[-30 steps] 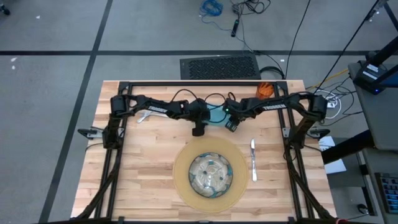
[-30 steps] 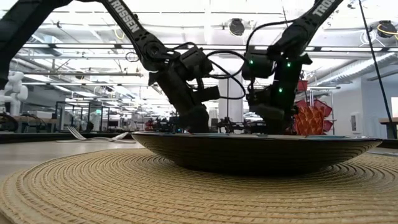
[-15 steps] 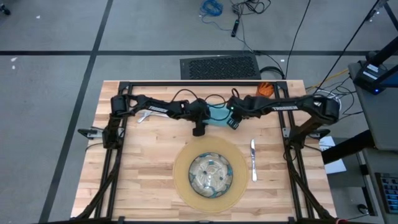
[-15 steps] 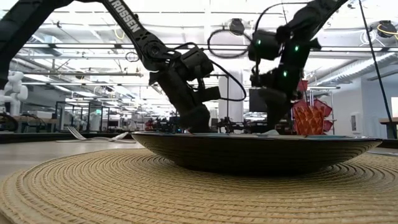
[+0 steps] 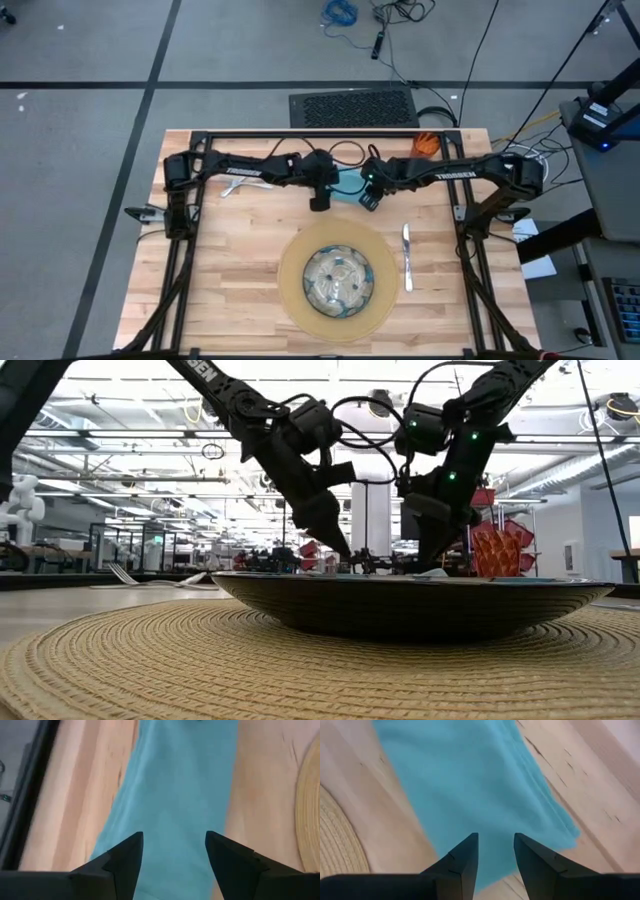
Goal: Set table place
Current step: Fold the blue napkin, then move the blue napkin beside the brown placemat
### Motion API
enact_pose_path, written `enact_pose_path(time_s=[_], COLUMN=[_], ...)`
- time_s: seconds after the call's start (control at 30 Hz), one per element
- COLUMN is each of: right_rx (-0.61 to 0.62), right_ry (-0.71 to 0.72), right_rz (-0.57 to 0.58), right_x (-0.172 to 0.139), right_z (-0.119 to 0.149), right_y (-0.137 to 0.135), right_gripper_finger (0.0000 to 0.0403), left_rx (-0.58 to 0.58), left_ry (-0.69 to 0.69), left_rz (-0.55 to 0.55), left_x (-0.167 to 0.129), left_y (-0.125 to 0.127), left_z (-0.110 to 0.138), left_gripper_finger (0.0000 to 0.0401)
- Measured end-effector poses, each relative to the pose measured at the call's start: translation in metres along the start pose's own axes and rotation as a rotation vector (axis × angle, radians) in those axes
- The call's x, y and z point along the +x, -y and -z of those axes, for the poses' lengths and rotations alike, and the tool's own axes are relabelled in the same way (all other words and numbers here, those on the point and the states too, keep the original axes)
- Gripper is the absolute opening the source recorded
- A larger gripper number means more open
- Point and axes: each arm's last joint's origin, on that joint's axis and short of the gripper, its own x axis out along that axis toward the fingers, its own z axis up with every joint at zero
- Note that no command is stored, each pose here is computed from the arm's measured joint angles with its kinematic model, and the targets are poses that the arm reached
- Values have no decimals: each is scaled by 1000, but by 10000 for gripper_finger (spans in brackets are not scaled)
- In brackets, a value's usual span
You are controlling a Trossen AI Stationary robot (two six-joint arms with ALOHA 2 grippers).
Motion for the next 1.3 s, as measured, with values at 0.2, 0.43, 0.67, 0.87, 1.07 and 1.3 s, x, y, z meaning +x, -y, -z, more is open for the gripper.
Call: enact_pose_path(time_s=[0.2, 0.43, 0.67, 0.87, 1.07, 1.3], right_rx=[-1, 21, 31, -25, -98, -172], right_ry=[-19, -61, -79, -80, -22, 125], right_rz=[5, 19, 22, 41, 56, 11], right_x=[7, 17, 25, 28, 29, 21], right_z=[1, 5, 7, 7, 2, -11], right_y=[-2, -4, -8, -8, -8, -16], right_gripper_finger=[118, 118, 118, 118, 118, 118], left_rx=[26, -7, -5, -4, -10, -34], left_ry=[-104, -97, -86, -185, -290, -514], left_rz=[-25, 15, 105, 160, 142, 195], left_x=[5, 4, 14, 33, 26, 12], left_y=[-14, -34, -29, -21, -16, -12], left_z=[16, 25, 29, 46, 50, 68], left_gripper_finger=[203, 203, 203, 203, 203, 203])
